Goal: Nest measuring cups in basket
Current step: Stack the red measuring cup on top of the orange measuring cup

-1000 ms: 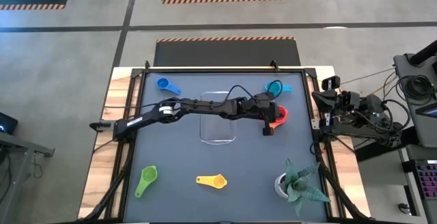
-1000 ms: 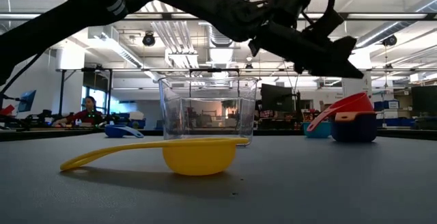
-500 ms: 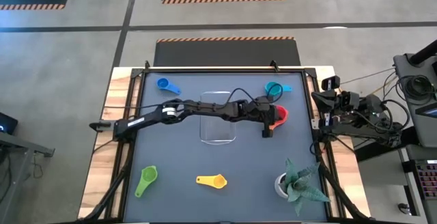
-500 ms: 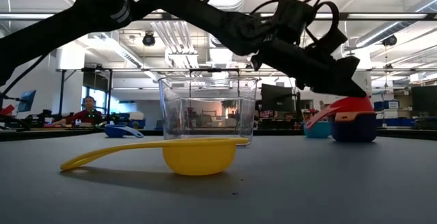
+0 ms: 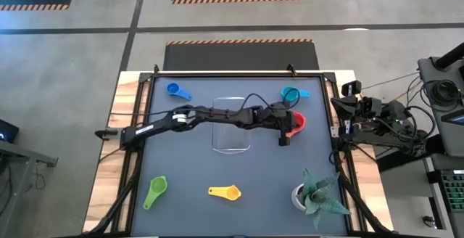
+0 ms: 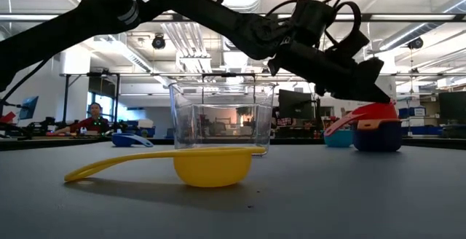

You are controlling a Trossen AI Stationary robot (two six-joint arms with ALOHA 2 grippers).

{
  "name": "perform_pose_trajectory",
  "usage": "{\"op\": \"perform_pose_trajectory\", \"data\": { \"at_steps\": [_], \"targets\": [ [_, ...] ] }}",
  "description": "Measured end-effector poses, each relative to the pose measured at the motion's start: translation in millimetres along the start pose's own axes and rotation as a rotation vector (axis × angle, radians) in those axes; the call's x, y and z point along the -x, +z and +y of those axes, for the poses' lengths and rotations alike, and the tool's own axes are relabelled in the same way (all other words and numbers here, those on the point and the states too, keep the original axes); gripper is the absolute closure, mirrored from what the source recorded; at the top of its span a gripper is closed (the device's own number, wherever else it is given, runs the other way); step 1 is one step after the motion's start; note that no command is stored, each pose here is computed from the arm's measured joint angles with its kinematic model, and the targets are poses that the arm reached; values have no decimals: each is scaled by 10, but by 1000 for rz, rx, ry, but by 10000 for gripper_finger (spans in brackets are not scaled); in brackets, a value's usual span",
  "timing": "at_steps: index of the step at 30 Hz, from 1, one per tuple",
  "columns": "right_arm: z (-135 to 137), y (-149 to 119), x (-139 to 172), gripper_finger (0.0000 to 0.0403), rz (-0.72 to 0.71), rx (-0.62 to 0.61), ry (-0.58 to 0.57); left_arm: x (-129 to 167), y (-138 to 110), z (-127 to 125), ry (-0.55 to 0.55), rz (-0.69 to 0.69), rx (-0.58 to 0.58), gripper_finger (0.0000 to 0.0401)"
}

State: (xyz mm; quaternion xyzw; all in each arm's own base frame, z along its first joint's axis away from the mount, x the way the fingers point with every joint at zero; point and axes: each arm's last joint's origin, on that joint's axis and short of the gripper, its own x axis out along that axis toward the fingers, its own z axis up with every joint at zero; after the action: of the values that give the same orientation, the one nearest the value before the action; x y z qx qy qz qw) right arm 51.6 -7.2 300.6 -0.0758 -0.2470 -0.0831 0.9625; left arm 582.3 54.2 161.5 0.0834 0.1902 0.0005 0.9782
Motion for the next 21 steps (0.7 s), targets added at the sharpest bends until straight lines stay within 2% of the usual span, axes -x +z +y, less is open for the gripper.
{"op": "perform_pose_trajectory", "data": {
  "at_steps": [5,12,21],
  "targets": [
    [0,0,0,394,0,1,0,-32,-75,-16,-6,27,19,401],
    [0,1,0,394,-1,2,0,-24,-39,-9,-1,3,26,401],
    [0,3,0,394,-3,4,0,28,190,94,84,-82,-43,401]
  ]
}}
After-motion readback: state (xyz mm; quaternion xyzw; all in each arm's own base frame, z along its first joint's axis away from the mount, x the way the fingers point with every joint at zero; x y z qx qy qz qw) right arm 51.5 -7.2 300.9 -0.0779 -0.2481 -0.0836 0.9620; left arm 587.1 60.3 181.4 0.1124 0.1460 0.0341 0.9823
